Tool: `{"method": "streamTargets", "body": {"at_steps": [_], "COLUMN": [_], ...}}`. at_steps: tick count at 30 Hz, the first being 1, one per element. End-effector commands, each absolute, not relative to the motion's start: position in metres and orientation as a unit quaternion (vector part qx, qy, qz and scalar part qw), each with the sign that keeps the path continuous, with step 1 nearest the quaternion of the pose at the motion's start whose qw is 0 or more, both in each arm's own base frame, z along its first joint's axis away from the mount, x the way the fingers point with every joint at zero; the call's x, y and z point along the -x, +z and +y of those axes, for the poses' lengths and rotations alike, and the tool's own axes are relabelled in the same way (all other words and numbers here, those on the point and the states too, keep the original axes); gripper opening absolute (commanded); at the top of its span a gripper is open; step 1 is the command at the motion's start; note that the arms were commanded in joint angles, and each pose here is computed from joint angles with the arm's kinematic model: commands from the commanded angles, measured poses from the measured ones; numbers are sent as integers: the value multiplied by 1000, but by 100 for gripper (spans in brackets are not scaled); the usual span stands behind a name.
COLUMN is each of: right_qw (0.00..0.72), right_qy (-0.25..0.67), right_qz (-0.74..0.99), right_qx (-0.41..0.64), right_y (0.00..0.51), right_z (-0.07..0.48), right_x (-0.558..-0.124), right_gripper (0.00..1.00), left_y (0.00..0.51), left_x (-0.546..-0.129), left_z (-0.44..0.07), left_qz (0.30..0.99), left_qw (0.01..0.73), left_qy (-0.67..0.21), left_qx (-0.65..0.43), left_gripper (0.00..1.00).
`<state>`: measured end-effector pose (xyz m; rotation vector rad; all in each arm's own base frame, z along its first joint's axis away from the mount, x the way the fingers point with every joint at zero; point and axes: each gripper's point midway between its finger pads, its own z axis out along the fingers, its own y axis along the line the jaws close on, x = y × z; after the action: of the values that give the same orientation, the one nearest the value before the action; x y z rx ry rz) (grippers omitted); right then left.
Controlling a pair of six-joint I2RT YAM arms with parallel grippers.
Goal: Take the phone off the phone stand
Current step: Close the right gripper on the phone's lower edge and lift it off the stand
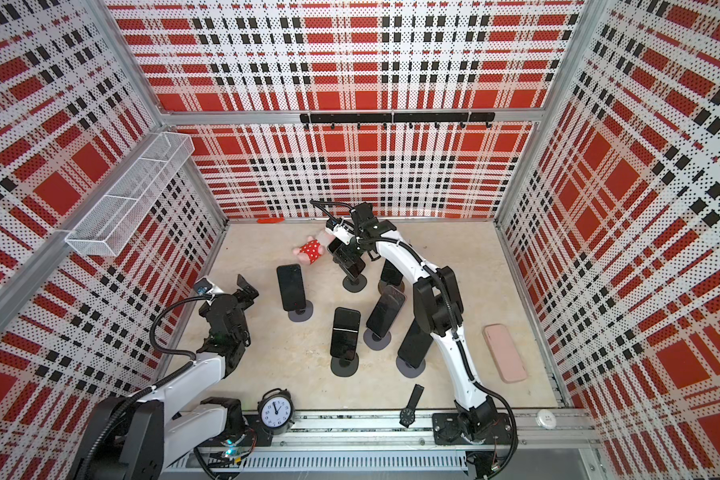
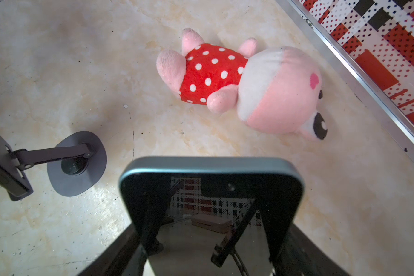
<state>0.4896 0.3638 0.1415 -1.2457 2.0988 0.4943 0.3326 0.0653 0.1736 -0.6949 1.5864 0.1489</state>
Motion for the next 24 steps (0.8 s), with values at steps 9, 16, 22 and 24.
{"method": "streamTargets", "body": {"at_steps": [9,16,22,24], "right_qw": [345,354,375,381], "right_qy": [213,214,236,242], "right_qz": [769,768,753,749], "right_qx": [494,489,486,485], "right_y": [176,192,222,231], "right_z": [374,373,377,378], "right_x": [-476,-476,-470,-468], "right_gripper": [73,73,73,73], "left_y": [183,183,182,182], "left_x": [-337,-337,-338,-338], "left_z": [64,65,63,63], "left_qz": [692,691,694,694], "left_qw": [652,652,652,652], "left_qy": [65,65,61,61], "left_qx": [303,305,300,300], "left_gripper": [98,98,98,98]}}
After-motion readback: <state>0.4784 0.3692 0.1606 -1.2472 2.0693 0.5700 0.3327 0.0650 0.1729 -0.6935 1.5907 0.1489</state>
